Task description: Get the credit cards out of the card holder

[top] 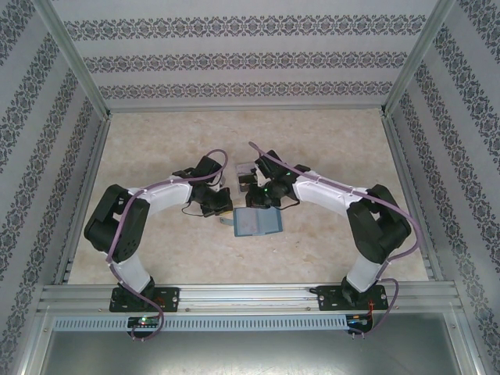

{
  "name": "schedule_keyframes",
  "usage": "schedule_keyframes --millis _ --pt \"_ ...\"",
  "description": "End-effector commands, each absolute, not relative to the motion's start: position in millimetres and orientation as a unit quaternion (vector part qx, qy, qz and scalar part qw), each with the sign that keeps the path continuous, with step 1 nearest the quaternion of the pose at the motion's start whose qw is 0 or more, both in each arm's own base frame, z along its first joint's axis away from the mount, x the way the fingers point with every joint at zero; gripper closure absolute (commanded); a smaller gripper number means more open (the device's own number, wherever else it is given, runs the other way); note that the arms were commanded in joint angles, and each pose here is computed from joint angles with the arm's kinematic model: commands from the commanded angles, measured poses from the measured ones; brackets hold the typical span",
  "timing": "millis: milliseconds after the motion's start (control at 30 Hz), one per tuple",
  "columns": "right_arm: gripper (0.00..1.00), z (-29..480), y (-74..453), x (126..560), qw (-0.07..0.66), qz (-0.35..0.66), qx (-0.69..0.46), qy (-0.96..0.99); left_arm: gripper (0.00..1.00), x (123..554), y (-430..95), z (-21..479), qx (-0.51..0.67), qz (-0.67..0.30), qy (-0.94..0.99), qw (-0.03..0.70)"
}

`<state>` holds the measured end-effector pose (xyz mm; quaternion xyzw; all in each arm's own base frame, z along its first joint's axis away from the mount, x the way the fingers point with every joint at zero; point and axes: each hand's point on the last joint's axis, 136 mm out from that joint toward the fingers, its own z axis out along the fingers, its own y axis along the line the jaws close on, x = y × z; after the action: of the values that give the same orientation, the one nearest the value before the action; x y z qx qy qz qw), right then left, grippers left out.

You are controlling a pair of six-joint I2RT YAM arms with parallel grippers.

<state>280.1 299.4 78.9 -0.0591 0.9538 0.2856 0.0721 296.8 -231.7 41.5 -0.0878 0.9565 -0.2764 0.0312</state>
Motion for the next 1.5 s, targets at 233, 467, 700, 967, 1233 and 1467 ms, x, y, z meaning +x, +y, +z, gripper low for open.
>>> schedule_keyframes --millis 233,467,700,967,1233,1467 --pt "0.76 53.5 318.0 256.2 0.018 0.286 -0.057 0.956 1.0 284.1 -229.8 21.1 -0.08 -0.266 0.961 0.012" --pt "0.74 38.1 325.1 246.5 -0.01 0.279 -0.057 0.959 1.0 276.4 -226.7 7.4 -0.08 -0.26 0.962 -0.003" --pt "0.73 28.5 323.7 242.2 -0.021 0.256 -0.055 0.965 1.0 274.6 -224.3 3.6 -0.075 -0.252 0.965 -0.007" --pt "0.72 21.9 308.1 239.7 -0.024 0.205 -0.063 0.976 1.0 274.9 -224.0 2.7 -0.074 -0.249 0.966 -0.008" --pt "0.69 19.6 292.6 239.1 -0.023 0.159 -0.069 0.985 1.0 276.0 -225.3 2.0 -0.075 -0.251 0.965 -0.009" --pt "0.65 20.6 288.5 239.6 -0.02 0.135 -0.081 0.987 1.0 275.6 -225.3 2.5 -0.073 -0.252 0.965 -0.008"
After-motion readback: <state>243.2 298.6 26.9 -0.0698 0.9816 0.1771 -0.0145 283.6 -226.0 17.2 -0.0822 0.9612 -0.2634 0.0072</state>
